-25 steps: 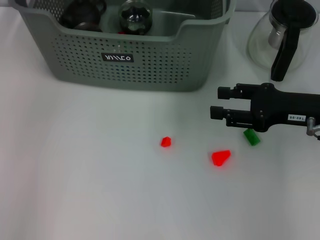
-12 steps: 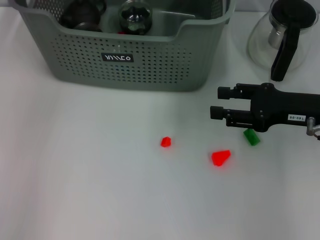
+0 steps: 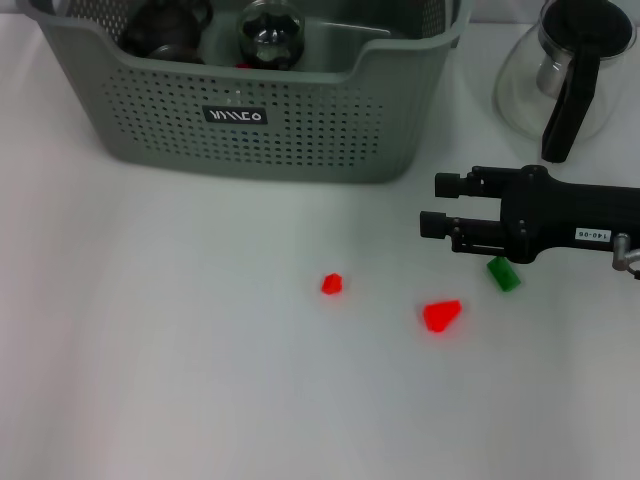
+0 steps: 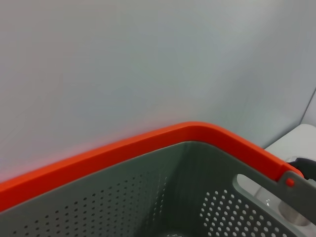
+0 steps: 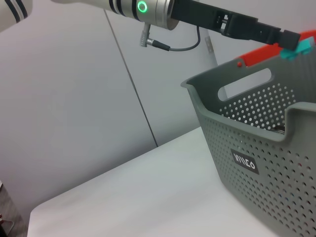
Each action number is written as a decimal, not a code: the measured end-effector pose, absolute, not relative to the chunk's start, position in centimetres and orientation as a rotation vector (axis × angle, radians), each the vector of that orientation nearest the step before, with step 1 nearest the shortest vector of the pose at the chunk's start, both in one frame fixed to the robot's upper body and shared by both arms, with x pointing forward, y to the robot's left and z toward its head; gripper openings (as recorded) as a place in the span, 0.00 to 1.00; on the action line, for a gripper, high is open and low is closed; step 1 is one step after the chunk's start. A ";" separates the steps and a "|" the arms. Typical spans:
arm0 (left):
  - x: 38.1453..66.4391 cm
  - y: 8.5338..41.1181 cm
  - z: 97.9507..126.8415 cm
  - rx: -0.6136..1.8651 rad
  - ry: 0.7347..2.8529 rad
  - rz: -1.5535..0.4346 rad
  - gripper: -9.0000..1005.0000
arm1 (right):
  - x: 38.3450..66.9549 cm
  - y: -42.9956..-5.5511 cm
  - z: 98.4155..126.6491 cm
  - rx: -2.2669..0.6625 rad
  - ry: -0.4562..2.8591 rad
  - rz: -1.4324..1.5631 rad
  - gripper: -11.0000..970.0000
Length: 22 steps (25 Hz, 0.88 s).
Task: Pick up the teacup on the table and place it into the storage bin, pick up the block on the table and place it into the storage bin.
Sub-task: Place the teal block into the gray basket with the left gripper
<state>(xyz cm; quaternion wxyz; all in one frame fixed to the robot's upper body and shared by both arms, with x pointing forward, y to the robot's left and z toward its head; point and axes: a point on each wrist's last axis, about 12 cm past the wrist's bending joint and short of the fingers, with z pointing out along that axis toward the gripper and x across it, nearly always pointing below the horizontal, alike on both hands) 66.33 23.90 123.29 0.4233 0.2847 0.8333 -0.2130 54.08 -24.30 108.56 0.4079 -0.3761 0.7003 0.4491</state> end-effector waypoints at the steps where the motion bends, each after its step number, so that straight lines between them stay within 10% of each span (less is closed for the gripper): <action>1: 66.3 23.9 123.4 0.715 2.083 -0.531 0.31 | 54.1 -24.3 108.6 -0.948 1.765 1.132 0.70; 22: 66.1 23.9 123.5 0.718 2.076 -0.517 0.22 | 54.1 -24.3 108.6 -0.949 1.765 1.132 0.70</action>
